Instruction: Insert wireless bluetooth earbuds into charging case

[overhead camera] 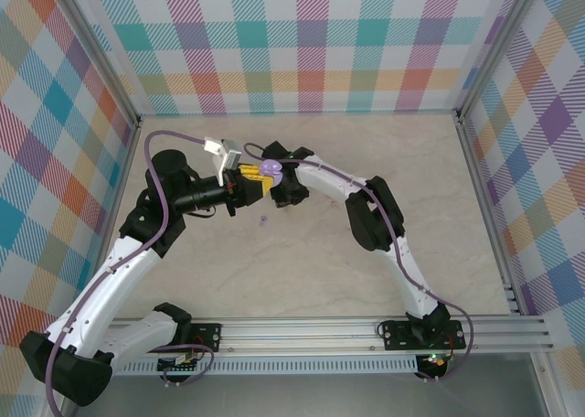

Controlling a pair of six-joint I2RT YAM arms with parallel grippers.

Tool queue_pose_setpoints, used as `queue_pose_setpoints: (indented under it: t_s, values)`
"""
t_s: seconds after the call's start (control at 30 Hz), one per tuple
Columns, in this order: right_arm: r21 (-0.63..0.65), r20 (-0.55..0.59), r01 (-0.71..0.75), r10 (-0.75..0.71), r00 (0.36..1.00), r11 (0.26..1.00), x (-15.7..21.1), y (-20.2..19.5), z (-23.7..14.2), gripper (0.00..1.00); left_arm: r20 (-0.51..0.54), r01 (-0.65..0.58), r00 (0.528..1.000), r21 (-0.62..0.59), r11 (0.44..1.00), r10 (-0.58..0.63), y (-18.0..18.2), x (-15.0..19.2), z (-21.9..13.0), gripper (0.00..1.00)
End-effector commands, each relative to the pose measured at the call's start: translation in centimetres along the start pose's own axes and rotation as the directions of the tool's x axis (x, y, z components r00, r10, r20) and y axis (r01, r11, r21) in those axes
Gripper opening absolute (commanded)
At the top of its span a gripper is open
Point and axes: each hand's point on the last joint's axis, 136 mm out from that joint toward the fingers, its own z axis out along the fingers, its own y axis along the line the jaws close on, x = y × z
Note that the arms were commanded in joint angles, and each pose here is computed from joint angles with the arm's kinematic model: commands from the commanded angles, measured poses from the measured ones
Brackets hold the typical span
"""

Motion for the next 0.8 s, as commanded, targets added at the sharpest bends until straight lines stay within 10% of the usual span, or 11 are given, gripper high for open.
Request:
queue_pose_setpoints:
  t_s: [0.0,0.77]
  values:
    - [0.021,-0.073,-0.068,0.069,0.995,0.997,1.9,-2.4,-0.1,0.21,0.016,-0.028,0.999,-0.003,1.0,0.028,0.0,-0.4,-0.6,0.14]
    - [-0.21,0.017,-0.225,0.234,0.972,0.951,1.7,-5.5,-4.7,0.21,0.006,-0.009,1.0,-0.033,0.999,0.01,0.8,-0.1,-0.4,0.14]
